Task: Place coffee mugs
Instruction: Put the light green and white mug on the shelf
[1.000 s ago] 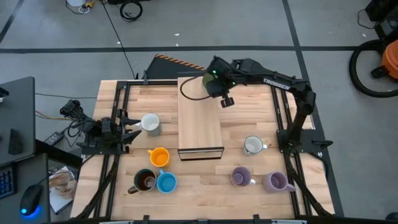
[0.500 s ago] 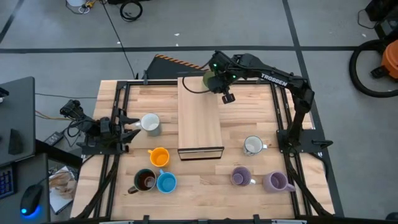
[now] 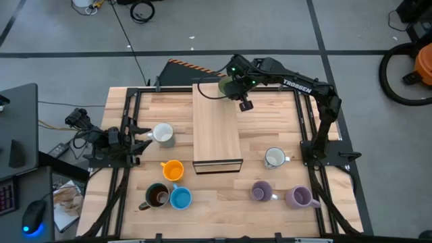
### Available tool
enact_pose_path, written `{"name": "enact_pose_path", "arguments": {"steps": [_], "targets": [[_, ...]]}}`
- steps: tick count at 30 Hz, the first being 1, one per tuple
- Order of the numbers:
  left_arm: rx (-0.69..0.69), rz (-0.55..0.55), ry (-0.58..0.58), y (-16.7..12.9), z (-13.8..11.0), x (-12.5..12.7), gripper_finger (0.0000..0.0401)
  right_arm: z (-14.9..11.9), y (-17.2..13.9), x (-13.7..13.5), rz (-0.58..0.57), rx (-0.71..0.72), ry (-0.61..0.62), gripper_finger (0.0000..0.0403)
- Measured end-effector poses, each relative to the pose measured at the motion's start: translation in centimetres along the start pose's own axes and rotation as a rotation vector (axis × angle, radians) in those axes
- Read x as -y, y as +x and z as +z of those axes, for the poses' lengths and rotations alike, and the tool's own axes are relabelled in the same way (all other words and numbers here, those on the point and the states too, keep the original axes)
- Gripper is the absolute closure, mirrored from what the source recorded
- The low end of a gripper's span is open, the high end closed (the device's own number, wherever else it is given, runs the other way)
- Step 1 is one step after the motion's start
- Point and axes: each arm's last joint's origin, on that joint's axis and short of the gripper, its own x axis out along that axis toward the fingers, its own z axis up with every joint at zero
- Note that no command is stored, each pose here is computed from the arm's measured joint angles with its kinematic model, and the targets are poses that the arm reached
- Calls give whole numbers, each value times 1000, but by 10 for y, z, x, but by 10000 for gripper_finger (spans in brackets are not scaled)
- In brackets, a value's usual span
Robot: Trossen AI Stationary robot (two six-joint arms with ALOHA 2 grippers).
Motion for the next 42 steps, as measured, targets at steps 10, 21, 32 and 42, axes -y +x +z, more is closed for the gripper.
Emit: {"name": "enact_pose_path", "arguments": {"steps": [10, 21, 32, 42], "targets": [[-1, 0, -3, 0, 0, 0, 193, 2, 0, 4, -55, 2, 21, 280], [-4, -2, -17, 0, -1, 0, 193, 4, 0, 6, -183, -91, 16, 214], [-5, -2, -16, 0, -1, 0, 193, 3, -2, 12, -278, -145, -46, 213], [-8, -3, -13, 0, -1, 0, 193, -3, -3, 19, -310, -153, -16, 213]]}}
